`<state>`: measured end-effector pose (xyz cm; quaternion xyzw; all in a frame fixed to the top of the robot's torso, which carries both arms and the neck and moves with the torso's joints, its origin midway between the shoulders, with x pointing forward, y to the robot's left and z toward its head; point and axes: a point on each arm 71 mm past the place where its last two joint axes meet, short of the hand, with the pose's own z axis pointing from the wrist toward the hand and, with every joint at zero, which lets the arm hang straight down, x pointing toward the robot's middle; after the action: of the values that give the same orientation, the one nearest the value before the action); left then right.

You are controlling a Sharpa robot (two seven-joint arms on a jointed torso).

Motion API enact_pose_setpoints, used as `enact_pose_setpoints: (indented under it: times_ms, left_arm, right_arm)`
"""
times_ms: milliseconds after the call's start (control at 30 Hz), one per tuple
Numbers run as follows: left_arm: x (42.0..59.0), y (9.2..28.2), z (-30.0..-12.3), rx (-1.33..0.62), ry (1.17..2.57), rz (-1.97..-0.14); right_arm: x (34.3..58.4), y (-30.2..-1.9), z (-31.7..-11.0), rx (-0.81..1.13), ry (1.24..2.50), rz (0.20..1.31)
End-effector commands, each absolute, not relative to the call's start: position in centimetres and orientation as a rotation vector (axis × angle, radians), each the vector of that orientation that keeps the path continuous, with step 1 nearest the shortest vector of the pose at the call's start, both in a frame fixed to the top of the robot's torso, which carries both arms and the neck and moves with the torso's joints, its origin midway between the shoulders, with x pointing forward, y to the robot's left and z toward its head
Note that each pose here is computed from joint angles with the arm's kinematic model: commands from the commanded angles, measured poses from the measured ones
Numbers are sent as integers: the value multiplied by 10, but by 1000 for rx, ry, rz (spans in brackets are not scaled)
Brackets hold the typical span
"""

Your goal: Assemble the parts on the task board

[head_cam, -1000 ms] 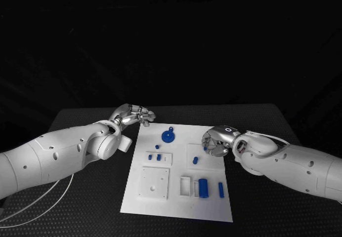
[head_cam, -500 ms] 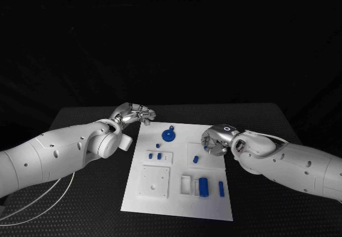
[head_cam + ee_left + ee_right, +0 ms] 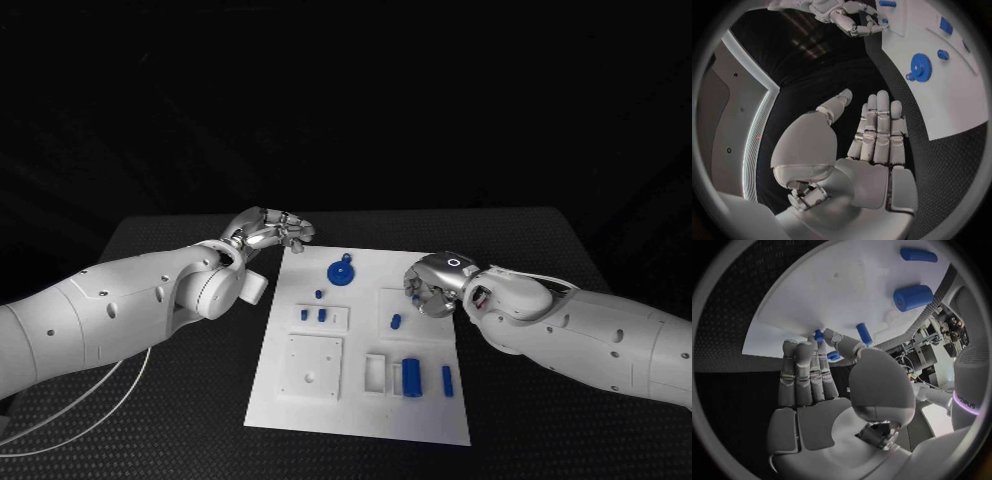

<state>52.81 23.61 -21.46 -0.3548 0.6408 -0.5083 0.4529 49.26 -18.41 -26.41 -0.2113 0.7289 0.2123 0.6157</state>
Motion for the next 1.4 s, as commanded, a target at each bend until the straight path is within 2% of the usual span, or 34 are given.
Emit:
enact_pose_setpoints:
  times_ms: [33, 533, 900, 1400]
  left_arm:
    - [528, 234, -214, -875, 1582, -1280]
    - [527, 235, -214, -879, 1595, -1282]
    - [527, 235, -215, -881, 1599, -1280]
    - [528, 235, -215, -881, 1599, -1279]
  right_arm:
    - [484, -187, -284, -576, 1760, 416]
    - [485, -190, -285, -615, 1735, 339]
    - [484, -191, -286, -613, 1738, 339]
    - [481, -190, -279, -582, 1681, 372]
